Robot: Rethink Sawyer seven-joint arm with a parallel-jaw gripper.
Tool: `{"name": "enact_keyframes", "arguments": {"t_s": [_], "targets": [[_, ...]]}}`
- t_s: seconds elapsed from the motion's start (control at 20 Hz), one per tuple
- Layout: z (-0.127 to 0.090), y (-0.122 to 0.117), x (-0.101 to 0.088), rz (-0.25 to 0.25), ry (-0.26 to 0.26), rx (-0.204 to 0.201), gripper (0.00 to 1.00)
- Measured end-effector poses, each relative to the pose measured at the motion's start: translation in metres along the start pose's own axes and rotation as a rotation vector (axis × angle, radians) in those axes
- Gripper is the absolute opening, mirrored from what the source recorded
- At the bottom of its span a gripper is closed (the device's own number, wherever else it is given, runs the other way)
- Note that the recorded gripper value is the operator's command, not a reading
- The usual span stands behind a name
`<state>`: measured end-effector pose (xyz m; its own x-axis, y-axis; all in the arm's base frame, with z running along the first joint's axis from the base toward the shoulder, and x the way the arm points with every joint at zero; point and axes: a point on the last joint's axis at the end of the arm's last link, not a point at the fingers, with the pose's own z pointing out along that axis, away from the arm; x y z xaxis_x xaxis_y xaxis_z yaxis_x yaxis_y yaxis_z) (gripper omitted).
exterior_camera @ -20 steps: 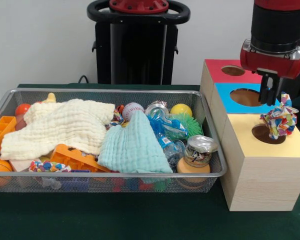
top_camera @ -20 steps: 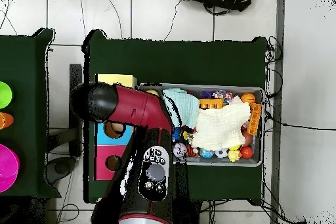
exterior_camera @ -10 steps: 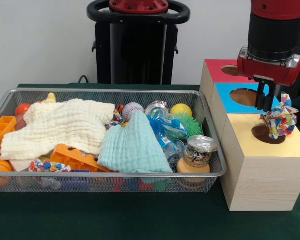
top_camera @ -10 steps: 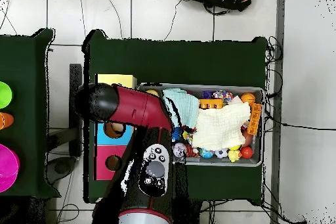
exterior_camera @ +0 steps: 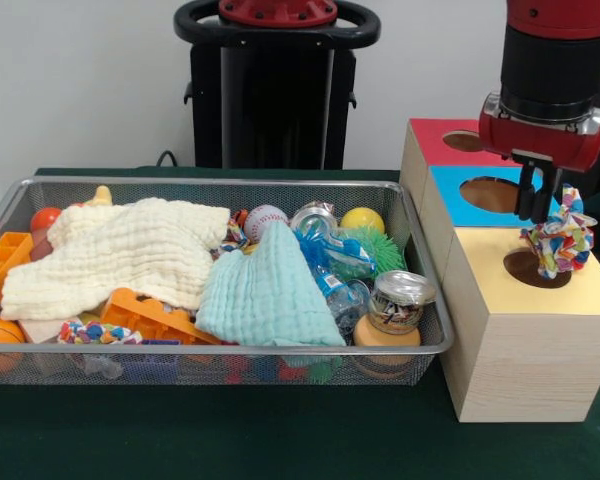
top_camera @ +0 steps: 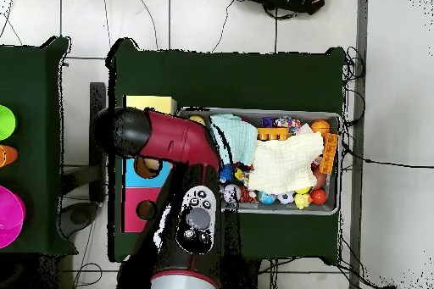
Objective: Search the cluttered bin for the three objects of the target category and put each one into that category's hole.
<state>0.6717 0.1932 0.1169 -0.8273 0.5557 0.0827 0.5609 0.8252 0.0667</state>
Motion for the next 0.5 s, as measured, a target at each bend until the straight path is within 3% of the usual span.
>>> {"name": "enact_keyframes", "arguments": {"t_s": [0.3,0.5], "targets": [[-0.006,0.004,-0.002,-0.004,-0.005,-0.007,0.0],[-0.024,0.009,-0.001,-0.011,0.025,-0.006,0.0]]}}
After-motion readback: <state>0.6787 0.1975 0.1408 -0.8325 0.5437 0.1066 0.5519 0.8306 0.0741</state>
